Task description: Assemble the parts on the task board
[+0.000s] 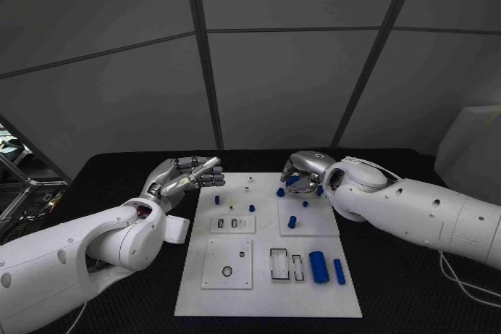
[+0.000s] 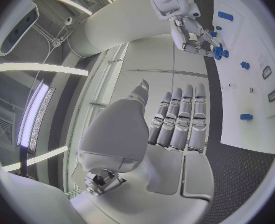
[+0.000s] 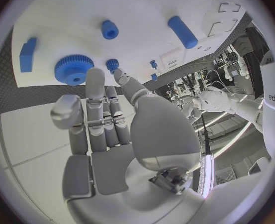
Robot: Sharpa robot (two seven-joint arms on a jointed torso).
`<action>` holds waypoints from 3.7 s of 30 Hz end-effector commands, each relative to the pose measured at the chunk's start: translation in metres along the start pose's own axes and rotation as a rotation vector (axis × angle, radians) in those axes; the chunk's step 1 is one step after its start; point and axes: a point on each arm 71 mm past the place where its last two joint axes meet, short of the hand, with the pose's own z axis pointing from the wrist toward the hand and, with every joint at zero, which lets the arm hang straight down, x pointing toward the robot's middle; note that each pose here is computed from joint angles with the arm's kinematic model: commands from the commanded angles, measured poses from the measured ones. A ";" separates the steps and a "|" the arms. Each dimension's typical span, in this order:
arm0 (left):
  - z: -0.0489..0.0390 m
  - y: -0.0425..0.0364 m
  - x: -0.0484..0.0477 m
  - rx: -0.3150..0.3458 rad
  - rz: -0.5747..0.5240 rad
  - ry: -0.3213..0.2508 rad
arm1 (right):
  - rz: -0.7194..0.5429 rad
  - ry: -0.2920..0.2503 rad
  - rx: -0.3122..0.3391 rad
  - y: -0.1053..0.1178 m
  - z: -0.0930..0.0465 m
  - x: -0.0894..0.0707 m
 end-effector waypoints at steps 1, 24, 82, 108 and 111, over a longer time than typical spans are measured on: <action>0.0005 -0.0019 0.0027 0.005 -0.002 0.022 | -0.029 0.016 0.010 0.000 0.003 0.000; 0.0024 -0.0061 0.0013 0.005 0.001 0.026 | -0.033 0.096 0.001 0.006 0.011 0.007; 0.0063 -0.0083 -0.0021 0.007 0.004 0.028 | 0.058 -0.151 -0.044 0.030 0.039 -0.002; 0.0087 -0.0170 0.0027 0.023 0.005 0.039 | 0.054 -0.098 -0.047 0.051 0.065 0.010; 0.0088 -0.0177 0.0032 0.024 0.005 0.041 | 0.050 -0.091 -0.041 0.050 0.067 0.010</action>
